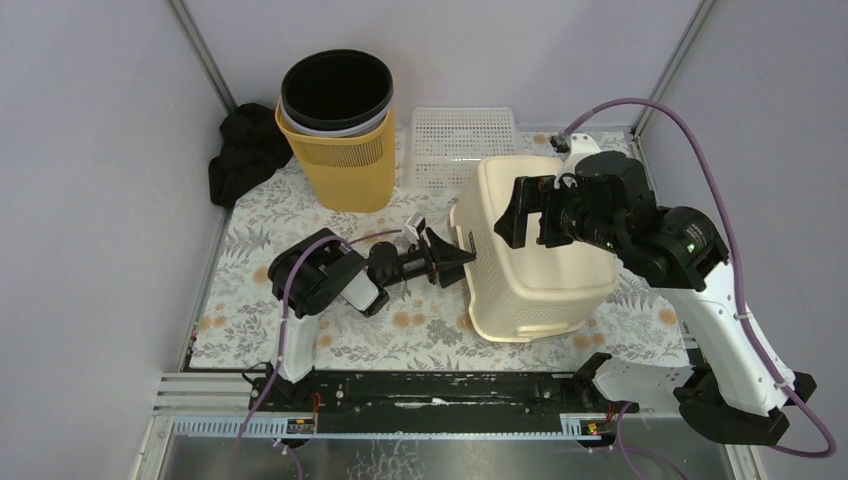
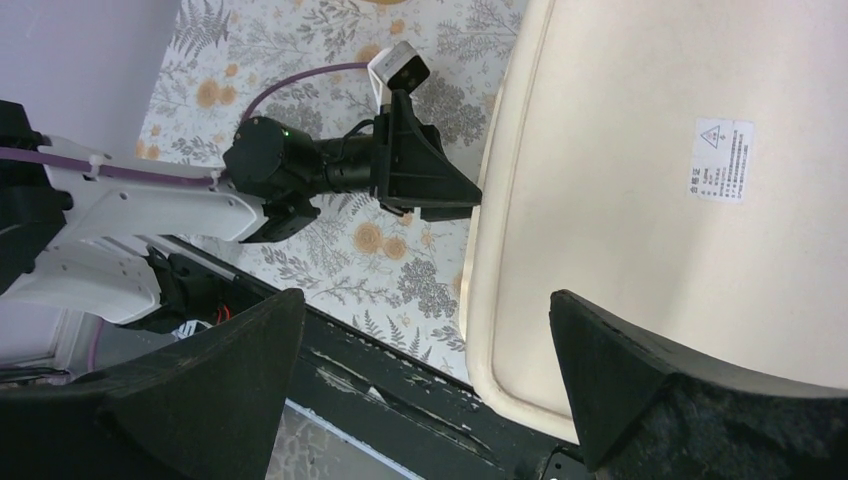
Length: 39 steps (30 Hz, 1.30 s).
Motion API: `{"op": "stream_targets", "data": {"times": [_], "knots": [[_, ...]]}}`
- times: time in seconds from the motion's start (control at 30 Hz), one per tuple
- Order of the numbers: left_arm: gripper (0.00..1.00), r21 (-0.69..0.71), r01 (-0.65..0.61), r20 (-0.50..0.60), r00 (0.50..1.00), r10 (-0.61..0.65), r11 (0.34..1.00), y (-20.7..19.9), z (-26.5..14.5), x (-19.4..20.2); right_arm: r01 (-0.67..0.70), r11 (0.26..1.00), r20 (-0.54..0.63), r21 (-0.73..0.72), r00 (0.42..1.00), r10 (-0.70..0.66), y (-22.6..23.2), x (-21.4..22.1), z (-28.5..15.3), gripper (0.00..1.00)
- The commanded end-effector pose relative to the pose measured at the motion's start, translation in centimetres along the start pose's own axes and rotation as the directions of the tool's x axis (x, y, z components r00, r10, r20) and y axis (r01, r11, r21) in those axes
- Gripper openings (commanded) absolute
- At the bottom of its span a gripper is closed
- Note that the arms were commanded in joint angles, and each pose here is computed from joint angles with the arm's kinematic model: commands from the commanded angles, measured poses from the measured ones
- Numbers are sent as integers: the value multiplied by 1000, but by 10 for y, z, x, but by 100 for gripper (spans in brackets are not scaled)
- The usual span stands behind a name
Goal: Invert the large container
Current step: Turn the container upside down at the center of the board, then move the container to the center of the board.
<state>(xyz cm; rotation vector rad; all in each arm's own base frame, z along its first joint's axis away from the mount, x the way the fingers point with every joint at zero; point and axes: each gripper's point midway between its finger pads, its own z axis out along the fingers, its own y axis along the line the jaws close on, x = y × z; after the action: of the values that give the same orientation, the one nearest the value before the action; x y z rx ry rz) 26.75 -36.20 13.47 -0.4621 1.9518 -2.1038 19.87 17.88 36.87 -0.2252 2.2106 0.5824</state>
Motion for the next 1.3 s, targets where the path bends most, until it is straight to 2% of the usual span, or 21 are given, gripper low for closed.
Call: {"op": "stream_targets", "data": {"times": [0.0,0.4,0.67,0.83,1.0,1.27], "knots": [[65,-64,-46,9,999,47,997,14,-5,-7,-2,999,21,-36,1000,3,6,0,6,100],[66,-288,-142,10,989,151,947,36,-5,-22,10,1000,-67,9,998,-10,-6,30,41,100],[66,-383,-266,-67,963,260,885,28,9,-11,9,1000,-126,28,992,-6,-11,48,59,100],[67,-380,-320,-145,947,285,868,26,42,7,2,1000,-152,31,988,2,-12,56,69,100],[67,-385,-370,-180,929,324,846,28,81,9,6,998,-154,65,988,4,-19,59,68,99],[66,-395,-410,-175,912,371,822,28,129,-12,-4,989,-125,150,992,23,-36,58,59,99]]}}
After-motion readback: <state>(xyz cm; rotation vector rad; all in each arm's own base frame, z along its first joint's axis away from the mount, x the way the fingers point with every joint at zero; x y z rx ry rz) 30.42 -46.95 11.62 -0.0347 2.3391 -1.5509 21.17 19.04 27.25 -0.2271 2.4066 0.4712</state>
